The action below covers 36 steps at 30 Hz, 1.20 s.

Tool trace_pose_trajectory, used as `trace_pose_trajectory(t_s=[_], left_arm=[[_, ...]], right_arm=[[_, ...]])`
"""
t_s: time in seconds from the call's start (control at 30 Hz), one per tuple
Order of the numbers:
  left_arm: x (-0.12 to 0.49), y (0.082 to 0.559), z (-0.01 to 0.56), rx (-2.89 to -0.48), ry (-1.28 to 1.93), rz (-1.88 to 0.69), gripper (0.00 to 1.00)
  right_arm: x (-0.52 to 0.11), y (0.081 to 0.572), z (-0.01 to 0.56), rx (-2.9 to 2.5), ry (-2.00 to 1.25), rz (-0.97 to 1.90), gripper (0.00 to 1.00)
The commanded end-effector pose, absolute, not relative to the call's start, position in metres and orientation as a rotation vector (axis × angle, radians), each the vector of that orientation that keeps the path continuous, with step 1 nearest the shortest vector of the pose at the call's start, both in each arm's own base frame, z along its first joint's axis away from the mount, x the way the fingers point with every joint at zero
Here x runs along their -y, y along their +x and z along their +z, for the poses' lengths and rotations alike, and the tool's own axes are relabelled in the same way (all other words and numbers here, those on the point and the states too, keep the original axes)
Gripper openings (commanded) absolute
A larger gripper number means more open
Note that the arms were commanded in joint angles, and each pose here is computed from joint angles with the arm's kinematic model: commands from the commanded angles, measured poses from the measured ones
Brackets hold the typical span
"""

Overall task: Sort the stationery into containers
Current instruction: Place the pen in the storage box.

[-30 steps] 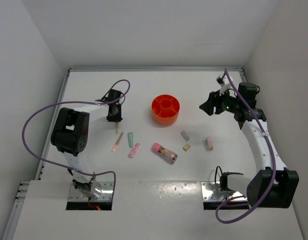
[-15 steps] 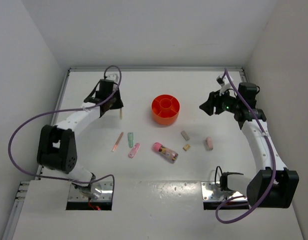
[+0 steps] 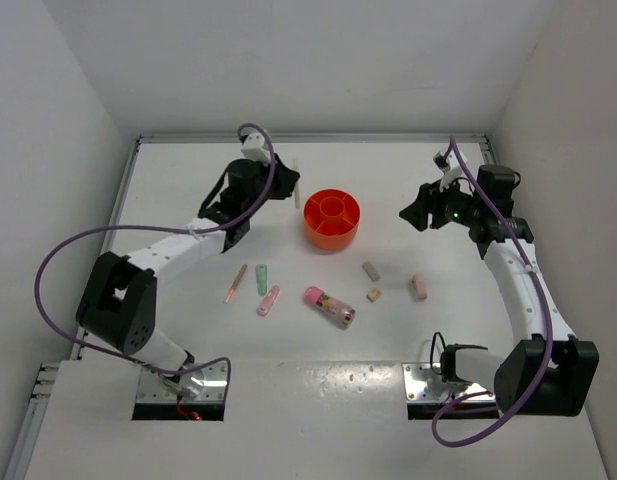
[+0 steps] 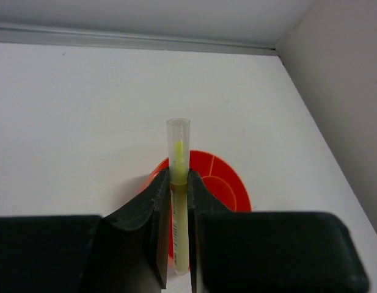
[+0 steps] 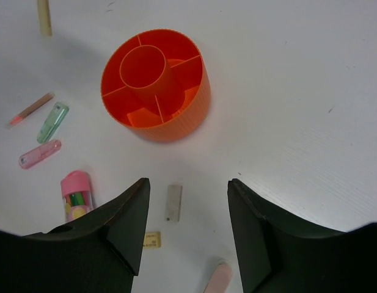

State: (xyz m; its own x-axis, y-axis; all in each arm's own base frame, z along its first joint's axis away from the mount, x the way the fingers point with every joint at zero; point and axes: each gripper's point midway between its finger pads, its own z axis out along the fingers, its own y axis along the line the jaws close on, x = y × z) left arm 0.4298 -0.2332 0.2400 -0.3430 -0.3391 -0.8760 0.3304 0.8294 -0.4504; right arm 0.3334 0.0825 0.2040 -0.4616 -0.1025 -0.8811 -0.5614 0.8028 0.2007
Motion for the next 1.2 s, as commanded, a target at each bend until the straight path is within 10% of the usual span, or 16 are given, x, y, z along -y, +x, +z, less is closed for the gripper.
trace_pose_trajectory(t_s=[0.0, 0.7, 0.9, 1.17], left_arm=[[0.246, 0.448, 0.278, -1.559, -0.064, -0.673, 0.0], [0.305, 0.465, 0.184, -1.705, -0.006, -0.512, 0.0], [0.295, 0.46, 0.173, -1.751, -0.001, -0.461, 0.35], [0.279, 0.454, 0.208, -1.699, -0.013, -0.415, 0.45]], right_arm=[[-0.083, 0.337, 0.224, -1.934, -0.533, 0.568, 0.54], [-0.083, 0.338, 0.221, -1.942, -0.531, 0.572, 0.55], [-0.083, 0.338, 0.221, -1.942, -0.531, 0.572, 0.56], [-0.083, 0.338, 0.221, -1.942, -0.531, 0.572, 0.58]])
